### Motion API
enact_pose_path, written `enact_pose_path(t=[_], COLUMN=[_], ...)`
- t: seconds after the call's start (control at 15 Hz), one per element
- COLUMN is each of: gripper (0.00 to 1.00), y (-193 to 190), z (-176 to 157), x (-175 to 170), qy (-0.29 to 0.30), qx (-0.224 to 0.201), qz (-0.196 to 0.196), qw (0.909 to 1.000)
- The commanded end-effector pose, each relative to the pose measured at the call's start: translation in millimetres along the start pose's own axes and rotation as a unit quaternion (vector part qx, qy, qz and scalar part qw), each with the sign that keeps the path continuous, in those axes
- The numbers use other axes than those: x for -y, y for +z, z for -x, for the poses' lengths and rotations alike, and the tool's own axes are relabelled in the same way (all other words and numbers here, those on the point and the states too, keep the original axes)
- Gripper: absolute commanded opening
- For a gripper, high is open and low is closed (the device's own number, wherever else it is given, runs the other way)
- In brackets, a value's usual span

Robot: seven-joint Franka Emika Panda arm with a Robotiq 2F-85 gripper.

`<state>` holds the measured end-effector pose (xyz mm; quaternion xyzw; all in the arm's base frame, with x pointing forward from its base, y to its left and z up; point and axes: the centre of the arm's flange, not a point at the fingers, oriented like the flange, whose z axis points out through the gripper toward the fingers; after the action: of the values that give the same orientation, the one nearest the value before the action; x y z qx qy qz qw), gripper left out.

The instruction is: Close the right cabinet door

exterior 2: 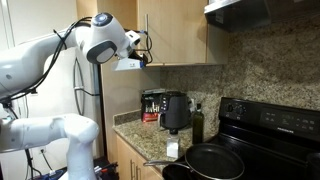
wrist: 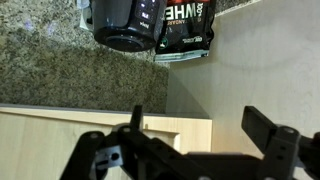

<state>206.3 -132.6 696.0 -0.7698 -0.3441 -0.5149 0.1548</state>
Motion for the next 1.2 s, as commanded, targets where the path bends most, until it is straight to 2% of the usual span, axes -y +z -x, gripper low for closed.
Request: enact_pose_path(t=[0.0,0.07,0.13,0.2,0.27,0.33,0.4,0.67,0.73,0.8,0.93,1.13], gripper=[1.00,1.00,1.00,1.00,1.00,1.00,1.00,1.00,1.00,1.00,1.00,1.00], y=[5,4,-9,-14,-15,-16,-16,-12,-1,9,14,23], z=[-5,-6,-27,-34,-35,-34,-24,-30,-26,-29,-52,-104], x=[-23,-25,-3,5,10,6,11,11,10,22,55,105], qy=[-0.058,-0.069,-0.071,-0.057,-0.047,-0.050,-0.054,-0.049,-0.046,-0.079,-0.140,-0.200], qx=[-0.007,-0.015,0.003,0.014,0.052,0.063,0.017,0.044,0.070,0.081,0.061,0.023], qz=[-0.022,-0.018,0.009,0.029,0.048,0.058,0.033,0.055,0.029,0.021,0.013,0.047], qw=[0.9981,0.9973,0.9975,0.9978,0.9964,0.9951,0.9978,0.9963,0.9961,0.9933,0.9882,0.9784])
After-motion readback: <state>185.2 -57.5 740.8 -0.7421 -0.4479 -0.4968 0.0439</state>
